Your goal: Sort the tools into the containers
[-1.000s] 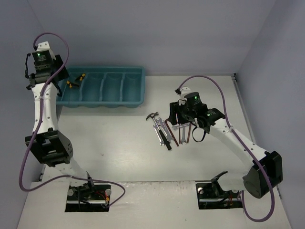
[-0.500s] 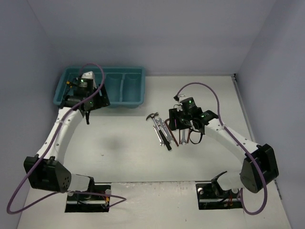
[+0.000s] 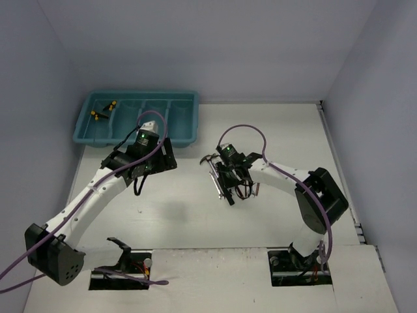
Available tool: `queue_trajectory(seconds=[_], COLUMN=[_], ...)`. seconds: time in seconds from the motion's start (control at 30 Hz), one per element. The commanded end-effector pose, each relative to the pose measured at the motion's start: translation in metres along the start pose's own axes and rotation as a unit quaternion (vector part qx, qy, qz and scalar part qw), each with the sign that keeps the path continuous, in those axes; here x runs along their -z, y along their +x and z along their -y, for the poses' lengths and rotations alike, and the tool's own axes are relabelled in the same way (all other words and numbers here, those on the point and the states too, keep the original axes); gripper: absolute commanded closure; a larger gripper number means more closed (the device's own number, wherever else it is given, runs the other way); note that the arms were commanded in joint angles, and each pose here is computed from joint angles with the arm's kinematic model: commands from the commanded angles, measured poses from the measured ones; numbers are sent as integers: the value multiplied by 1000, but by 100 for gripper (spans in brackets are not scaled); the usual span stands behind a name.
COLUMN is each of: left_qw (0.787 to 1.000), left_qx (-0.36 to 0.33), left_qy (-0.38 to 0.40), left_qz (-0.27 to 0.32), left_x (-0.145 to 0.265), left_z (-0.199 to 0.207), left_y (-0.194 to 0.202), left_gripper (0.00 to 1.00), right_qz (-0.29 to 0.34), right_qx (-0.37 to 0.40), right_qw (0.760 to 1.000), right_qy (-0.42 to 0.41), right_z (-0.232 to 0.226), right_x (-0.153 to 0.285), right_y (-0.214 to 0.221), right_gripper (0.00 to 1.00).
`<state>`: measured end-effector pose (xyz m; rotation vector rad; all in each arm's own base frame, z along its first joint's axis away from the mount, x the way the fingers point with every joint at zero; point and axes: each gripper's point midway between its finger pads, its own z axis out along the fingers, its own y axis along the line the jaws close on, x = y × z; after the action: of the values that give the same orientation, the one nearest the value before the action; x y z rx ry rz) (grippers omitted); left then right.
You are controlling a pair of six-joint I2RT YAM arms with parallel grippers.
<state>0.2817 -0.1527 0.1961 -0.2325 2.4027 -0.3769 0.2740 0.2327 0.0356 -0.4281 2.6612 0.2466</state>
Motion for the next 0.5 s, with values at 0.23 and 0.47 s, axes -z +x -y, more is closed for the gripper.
queue_trajectory(seconds=[0.23,0.47], left_qw=[998,997], left_qx=[8,10], left_qy=[54,24], left_qz=[39,69], left_x=[39,59], left_z=[5,-24], left_y=[6,15], left_gripper=[29,25], right_qz=[76,90], right_qx=[16,36], right_qw=[996,995], right_qy=[31,35], right_z=[-12,-23], right_x=[-4,-21], right_y=[-72,-104], right_gripper=[68,69])
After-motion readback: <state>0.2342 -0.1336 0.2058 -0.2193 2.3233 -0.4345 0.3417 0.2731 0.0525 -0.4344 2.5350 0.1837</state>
